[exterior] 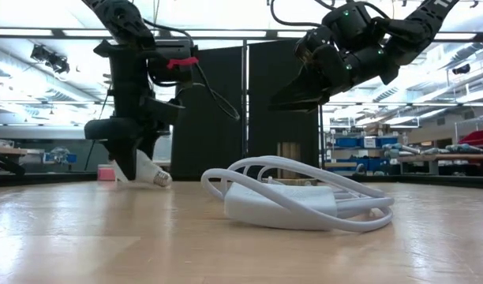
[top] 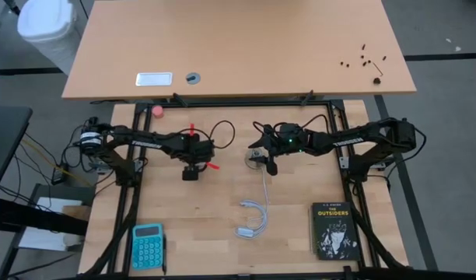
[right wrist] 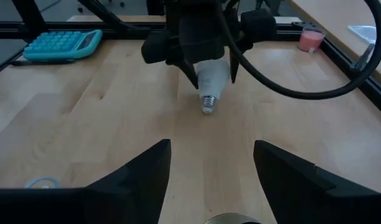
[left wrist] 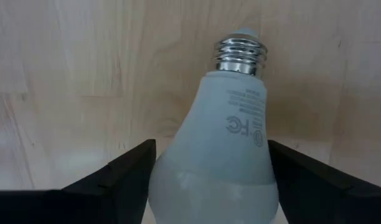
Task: Screw lightbulb
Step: Insert the white lightbulb into the silver lamp
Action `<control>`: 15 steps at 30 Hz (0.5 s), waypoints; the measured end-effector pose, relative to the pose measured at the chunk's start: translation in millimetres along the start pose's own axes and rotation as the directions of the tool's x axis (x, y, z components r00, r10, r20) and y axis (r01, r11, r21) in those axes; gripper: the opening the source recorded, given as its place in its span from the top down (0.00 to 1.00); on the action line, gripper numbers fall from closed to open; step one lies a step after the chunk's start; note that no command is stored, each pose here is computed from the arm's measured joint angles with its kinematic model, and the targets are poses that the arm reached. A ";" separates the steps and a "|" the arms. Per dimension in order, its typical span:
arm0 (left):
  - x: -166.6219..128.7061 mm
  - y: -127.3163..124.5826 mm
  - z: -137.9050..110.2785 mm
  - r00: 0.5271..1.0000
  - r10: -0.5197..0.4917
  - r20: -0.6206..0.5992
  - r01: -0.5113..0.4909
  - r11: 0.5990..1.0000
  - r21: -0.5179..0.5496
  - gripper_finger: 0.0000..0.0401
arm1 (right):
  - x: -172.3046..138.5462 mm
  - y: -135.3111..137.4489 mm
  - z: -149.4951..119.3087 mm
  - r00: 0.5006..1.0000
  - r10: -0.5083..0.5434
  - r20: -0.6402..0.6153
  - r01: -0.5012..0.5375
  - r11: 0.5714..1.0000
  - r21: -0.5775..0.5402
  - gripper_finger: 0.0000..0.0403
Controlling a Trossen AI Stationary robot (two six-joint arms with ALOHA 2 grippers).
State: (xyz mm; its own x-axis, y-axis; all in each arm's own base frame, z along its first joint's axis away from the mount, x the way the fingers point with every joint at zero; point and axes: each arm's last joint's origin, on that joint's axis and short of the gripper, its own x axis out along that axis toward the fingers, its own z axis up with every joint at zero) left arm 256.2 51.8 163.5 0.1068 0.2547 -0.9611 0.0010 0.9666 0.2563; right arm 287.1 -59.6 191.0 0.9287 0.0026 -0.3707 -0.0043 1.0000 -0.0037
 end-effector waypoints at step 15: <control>-44.2 0.2 39.3 0.982 0.084 0.171 -0.094 0.994 0.051 0.31 | -9.8 -19.5 6.4 0.994 -0.036 -0.107 0.047 0.994 0.103 0.40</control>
State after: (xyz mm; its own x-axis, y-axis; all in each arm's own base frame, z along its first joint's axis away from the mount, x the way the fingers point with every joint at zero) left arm 290.6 39.6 210.0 0.2748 0.3267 -0.9043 0.0416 0.9356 0.3506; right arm 280.5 -79.0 200.7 0.8832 -0.0338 -0.4678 0.0774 0.9942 0.0743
